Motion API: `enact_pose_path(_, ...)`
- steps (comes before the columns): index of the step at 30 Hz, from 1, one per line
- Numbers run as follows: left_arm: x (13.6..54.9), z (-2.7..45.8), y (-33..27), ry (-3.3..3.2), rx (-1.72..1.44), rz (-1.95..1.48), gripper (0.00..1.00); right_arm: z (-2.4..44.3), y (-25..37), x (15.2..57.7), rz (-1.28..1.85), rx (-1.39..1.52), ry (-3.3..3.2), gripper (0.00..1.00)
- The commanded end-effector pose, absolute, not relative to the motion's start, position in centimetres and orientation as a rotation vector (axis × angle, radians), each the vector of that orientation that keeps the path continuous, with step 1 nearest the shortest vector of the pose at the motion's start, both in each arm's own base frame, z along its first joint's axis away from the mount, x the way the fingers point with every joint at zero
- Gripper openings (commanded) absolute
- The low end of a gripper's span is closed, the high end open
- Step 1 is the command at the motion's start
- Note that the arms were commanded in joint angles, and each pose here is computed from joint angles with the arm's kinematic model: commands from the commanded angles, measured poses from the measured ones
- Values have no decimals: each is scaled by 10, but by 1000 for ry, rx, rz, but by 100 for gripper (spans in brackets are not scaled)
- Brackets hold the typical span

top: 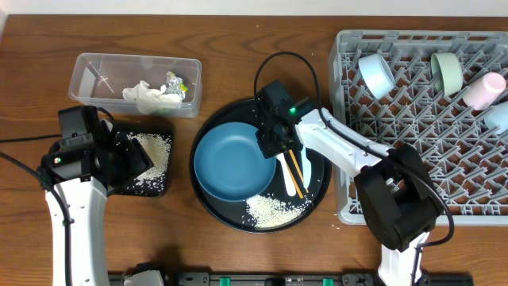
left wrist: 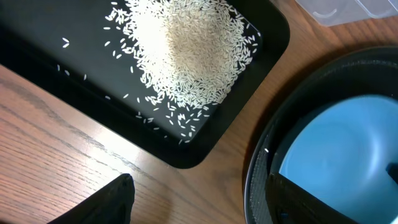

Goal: Sort waste into correct bins and load items into the dishwasher rack
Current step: 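Grasp the blue plate edge with right gripper and lift it, then carry the blue plate with right gripper into the rack's back right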

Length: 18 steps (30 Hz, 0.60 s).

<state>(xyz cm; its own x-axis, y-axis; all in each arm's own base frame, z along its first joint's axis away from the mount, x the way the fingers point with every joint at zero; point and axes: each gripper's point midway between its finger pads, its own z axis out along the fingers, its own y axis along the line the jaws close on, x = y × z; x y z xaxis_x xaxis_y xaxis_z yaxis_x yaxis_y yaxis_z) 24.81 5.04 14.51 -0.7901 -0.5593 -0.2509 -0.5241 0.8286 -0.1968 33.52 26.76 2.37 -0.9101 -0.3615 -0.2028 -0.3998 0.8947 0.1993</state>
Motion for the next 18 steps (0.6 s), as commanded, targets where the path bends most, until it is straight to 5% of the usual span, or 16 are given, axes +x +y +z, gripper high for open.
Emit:
enact_pose_path(1, 248, 146, 53, 2708, -835, -155, 69, 31, 262, 343, 340, -561, 2888, 1)
enact_pose_path(18, 248, 146, 53, 2708, -835, -155, 69, 213, 163, 404, 75, -238, 2493, 1)
